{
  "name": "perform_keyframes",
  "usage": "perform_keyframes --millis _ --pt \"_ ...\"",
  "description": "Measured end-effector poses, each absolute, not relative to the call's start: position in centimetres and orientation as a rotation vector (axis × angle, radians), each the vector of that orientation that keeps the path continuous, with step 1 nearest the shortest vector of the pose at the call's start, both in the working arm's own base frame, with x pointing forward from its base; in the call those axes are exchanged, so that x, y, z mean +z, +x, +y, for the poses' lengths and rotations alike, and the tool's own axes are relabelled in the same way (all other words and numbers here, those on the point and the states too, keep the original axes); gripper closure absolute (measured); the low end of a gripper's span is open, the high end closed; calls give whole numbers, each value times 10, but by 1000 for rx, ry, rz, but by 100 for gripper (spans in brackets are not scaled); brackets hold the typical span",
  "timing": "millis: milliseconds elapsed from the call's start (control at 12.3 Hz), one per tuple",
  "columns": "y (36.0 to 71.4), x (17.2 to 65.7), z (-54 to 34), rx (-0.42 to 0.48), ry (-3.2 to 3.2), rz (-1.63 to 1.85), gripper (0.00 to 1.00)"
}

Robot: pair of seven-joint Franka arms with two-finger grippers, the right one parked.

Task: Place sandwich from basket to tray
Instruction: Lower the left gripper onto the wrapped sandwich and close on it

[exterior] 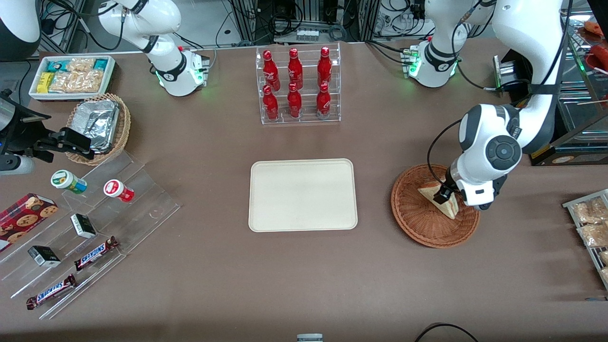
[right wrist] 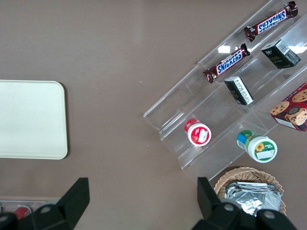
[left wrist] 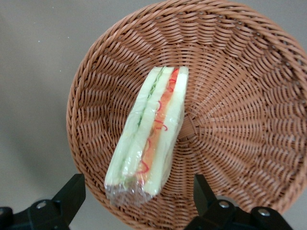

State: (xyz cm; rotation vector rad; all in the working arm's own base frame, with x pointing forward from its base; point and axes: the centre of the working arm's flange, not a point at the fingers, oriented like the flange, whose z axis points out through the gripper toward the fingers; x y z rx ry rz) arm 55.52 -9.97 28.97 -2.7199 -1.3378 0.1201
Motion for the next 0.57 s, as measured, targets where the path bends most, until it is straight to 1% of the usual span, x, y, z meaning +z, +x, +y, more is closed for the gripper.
perform_keyframes --millis 163,244,326,407,488,570 --pt "547 274 -97 81 -2739 -1340 0" --pt "543 268 -96 75 -2742 -1344 0" --pt "541 265 -95 75 -2741 -1345 4" --pt "540 265 -94 77 -2739 -1348 4" --pt "541 265 -93 76 -2736 -1353 13" --pt "541 265 -93 76 -2734 -1357 26"
